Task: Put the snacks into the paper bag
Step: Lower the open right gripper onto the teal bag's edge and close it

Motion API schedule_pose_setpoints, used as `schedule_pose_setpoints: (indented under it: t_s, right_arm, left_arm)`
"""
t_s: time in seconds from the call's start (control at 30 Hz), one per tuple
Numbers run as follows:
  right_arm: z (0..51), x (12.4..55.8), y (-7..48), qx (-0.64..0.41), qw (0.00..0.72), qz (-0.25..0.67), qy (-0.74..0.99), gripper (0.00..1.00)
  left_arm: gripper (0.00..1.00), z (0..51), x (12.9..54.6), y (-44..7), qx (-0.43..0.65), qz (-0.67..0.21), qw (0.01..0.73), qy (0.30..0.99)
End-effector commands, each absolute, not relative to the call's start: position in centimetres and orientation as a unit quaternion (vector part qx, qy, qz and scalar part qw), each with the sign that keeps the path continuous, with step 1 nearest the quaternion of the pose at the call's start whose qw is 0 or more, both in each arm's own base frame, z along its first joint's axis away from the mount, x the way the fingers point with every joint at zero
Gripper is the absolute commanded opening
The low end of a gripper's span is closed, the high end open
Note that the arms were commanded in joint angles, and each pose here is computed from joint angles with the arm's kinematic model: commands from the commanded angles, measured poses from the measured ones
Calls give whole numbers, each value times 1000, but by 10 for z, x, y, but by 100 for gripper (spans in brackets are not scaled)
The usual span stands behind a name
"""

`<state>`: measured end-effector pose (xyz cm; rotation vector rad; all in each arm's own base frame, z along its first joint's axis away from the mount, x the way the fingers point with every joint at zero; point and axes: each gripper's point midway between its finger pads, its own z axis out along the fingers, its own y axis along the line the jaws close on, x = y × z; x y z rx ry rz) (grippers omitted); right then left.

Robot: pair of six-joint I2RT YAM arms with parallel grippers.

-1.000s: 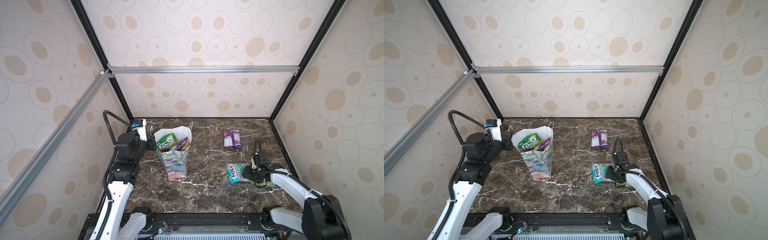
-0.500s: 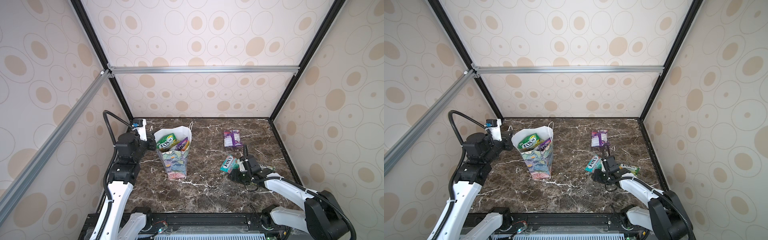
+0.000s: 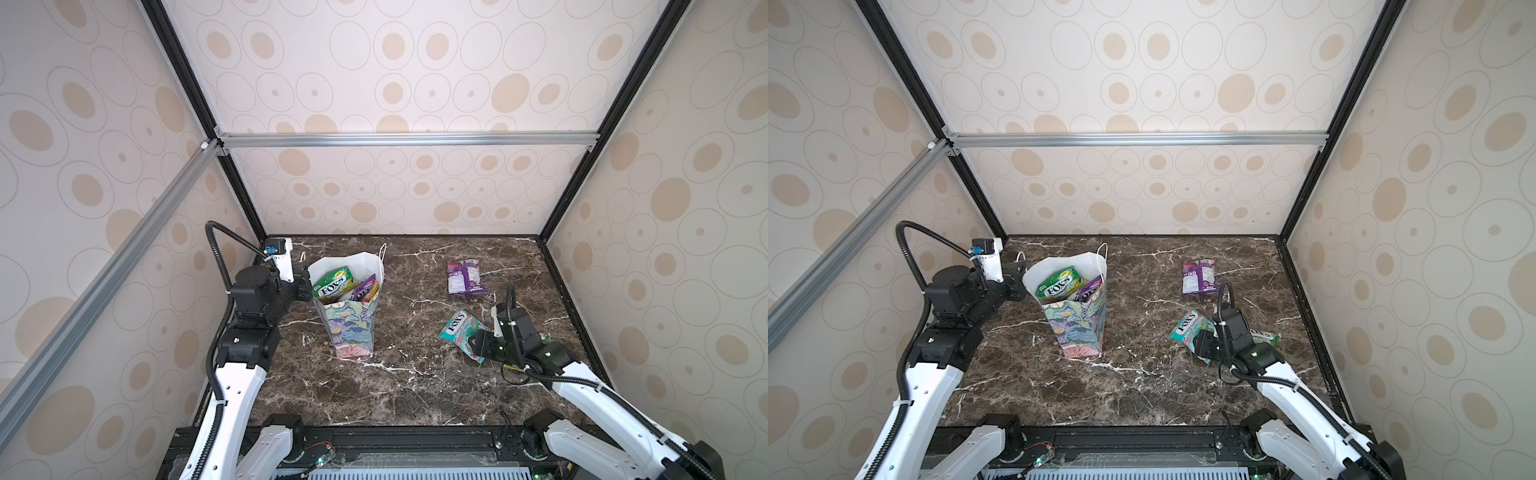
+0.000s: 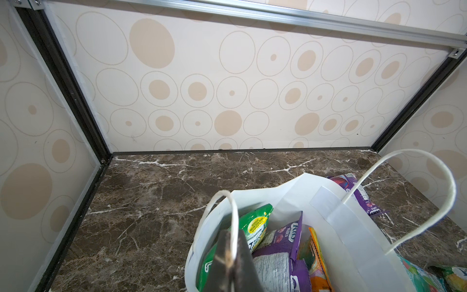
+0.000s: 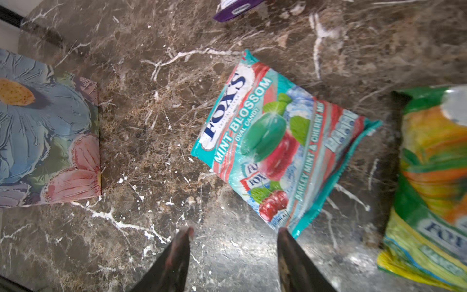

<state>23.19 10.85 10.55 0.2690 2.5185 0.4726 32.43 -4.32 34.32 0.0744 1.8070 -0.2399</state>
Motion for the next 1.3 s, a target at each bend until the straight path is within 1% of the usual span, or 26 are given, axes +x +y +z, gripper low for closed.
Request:
schedule_pose_setpoints:
  t_s: [0.0,0.23,0.67,0.8,1.1,1.2,1.27]
  right_arm:
    - [79,213,85,141,244,135,950,59]
    - [54,213,93,160,216,169,948,59]
    - [36,220,89,187,216,187,940,55]
    - [32,221,92,194,212,205,935,51]
    - [27,230,87,209,217,203,932,41]
    - [25,232,89,209,215,206,931,36]
    - [24,232,90,208,211,208,932,29]
  left_arm:
    - [4,359,321,-44,34,-112,631,767]
    - [4,358,321,-44,33,-111,630,768]
    - [4,358,322,-44,33,-111,629,769]
    - [4,358,321,-43,32,-110,631,768]
    - [4,358,322,-44,33,-112,630,768]
    - [4,358,322,-44,33,-112,630,768]
    - [4,358,322,-44,33,-112,630,768]
